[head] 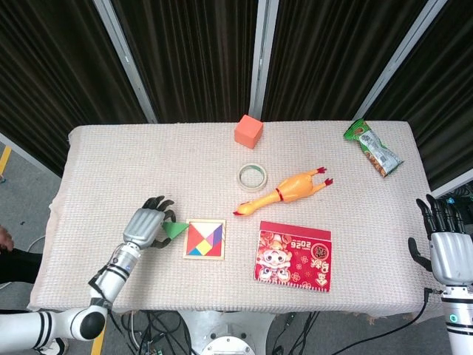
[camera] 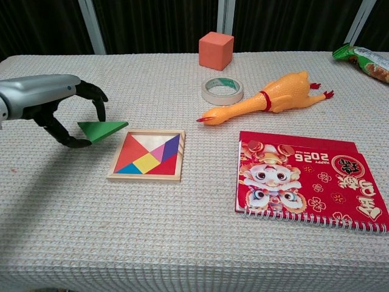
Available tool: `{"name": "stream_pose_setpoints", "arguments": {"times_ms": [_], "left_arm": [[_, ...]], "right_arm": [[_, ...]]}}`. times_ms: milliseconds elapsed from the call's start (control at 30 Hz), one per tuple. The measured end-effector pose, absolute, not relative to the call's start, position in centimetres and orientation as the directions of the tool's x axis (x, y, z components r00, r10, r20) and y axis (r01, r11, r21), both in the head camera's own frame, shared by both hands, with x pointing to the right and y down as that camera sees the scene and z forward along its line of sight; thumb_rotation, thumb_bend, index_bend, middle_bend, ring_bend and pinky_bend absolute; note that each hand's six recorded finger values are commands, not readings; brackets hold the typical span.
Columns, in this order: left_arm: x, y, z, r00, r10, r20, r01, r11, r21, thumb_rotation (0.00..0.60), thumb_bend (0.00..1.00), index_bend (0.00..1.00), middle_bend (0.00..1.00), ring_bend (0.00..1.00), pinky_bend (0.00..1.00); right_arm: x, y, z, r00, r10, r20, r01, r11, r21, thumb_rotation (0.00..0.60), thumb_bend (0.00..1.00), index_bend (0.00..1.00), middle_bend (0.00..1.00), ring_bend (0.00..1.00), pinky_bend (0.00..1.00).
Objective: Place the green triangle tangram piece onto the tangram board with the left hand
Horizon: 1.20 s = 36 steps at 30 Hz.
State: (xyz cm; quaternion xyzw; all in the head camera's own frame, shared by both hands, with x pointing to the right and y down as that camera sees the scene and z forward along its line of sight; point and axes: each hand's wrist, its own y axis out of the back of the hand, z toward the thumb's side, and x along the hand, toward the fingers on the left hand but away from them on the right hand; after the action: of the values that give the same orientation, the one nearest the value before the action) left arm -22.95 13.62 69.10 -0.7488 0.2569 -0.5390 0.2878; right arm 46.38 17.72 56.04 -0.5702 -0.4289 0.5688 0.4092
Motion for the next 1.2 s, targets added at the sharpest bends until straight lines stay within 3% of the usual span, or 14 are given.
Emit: {"name": "stream_pose_setpoints", "arguments": {"times_ms": [433, 1200], "left_arm": [[-18.8, 14.1, 69.8, 0.303, -0.685, 0.662, -0.112, -0.716, -0.689, 0.600, 0.27, 0.43, 0.12, 0.00, 0.08], [-16.1, 13.3, 71.4, 0.297, -0.673, 0.678, -0.015, -0.713, -0.701, 0.600, 0.27, 0.43, 0.12, 0.00, 0.08]], "right_arm": [[46.4, 17.8, 56.3, -0.016, 0.952, -0.305, 0.026, -0.304, -0.952, 0.600, 0.35, 0.00, 0.00, 0.00, 0.00], [47.5, 17.9, 56.5, -0.032, 0.950, -0.310, 0.038, -0.309, -0.950, 0.600, 0.35, 0.00, 0.00, 0.00, 0.00]]}}
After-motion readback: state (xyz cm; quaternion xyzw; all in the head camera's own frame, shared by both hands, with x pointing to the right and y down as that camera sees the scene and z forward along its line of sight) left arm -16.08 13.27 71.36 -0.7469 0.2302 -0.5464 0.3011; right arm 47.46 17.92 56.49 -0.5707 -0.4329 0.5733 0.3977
